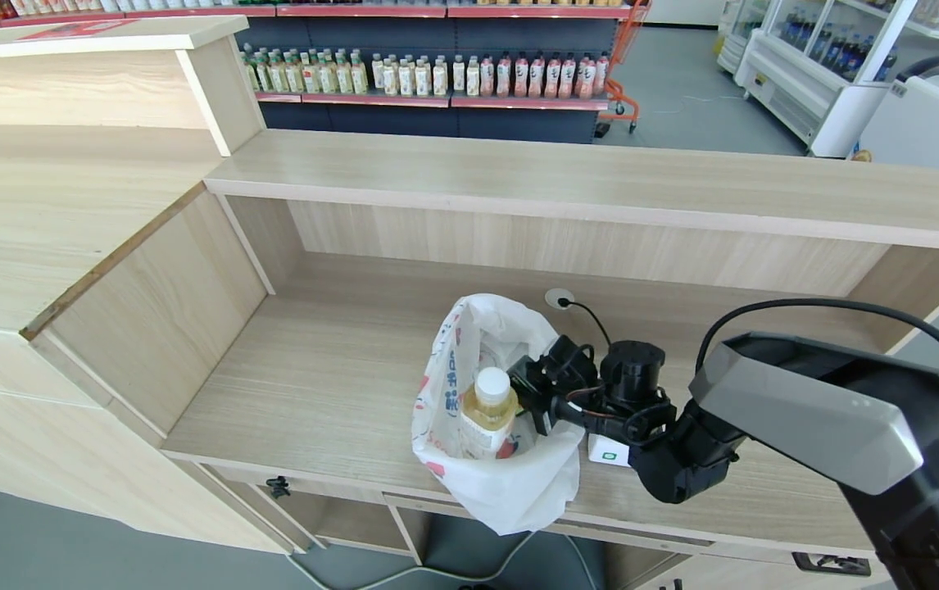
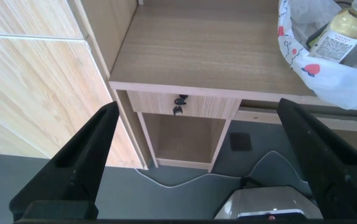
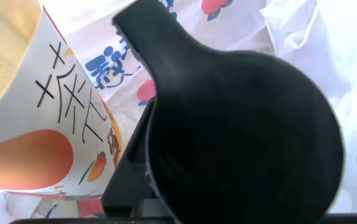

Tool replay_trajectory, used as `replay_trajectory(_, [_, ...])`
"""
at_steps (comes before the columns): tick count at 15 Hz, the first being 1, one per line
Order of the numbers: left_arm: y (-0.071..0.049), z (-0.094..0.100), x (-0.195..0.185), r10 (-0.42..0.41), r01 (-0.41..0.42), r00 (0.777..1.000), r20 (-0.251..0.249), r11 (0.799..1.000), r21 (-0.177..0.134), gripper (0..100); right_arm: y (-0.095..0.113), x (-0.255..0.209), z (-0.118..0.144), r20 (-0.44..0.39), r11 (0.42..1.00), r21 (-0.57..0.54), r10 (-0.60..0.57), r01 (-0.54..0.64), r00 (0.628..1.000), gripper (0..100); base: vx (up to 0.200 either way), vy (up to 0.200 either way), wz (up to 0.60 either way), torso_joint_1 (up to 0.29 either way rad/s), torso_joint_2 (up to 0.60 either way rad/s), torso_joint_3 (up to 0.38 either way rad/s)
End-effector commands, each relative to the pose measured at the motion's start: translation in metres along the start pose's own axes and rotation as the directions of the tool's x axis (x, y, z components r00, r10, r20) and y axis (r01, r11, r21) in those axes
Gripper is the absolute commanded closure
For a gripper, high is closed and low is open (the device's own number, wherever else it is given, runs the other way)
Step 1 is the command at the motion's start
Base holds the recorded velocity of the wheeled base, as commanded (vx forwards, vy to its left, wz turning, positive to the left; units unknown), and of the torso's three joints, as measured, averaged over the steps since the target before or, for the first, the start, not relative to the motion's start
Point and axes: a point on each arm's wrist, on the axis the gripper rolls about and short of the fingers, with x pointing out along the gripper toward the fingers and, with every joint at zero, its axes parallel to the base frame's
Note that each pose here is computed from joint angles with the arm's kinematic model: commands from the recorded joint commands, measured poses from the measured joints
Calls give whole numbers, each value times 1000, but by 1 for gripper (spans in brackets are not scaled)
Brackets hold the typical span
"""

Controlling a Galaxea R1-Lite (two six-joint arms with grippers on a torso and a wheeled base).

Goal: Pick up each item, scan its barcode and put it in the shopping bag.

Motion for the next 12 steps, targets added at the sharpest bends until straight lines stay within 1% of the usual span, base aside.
replay_trajectory(1, [0, 0, 0, 0, 0, 1000, 0, 1000, 0, 0, 2, 0, -4, -12, 1000, 3, 4, -4, 1000, 100, 0, 0, 0, 0, 0, 0])
replay_trajectory(4, [0, 0, 0, 0, 0, 1000, 0, 1000, 0, 0, 1, 1, -4, -12, 1000, -6, 6, -6, 1000, 100, 0, 0, 0, 0, 0, 0])
replay_trajectory(5, [0, 0, 0, 0, 0, 1000, 0, 1000, 0, 0, 1, 0, -3, -9, 1000, -7, 5, -5, 1000, 0, 0, 0, 0, 0, 0, 0])
replay_trajectory(7, [0, 0, 0, 0, 0, 1000, 0, 1000, 0, 0, -5, -4, 3, 2, 1000, -12, -11, 11, 1000, 0, 0, 0, 0, 0, 0, 0])
replay_trajectory(8, [0, 0, 0, 0, 0, 1000, 0, 1000, 0, 0, -8, -8, 13, 16, 1000, -6, -22, 22, 1000, 0, 0, 0, 0, 0, 0, 0])
replay_trajectory(9, [0, 0, 0, 0, 0, 1000, 0, 1000, 0, 0, -14, -16, 25, 29, 999, 27, -37, 36, 999, 0, 0, 0, 0, 0, 0, 0])
replay_trajectory(12, [0, 0, 0, 0, 0, 1000, 0, 1000, 0, 0, -29, -43, 70, 93, 990, 125, -82, 70, 992, 0, 0, 0, 0, 0, 0, 0])
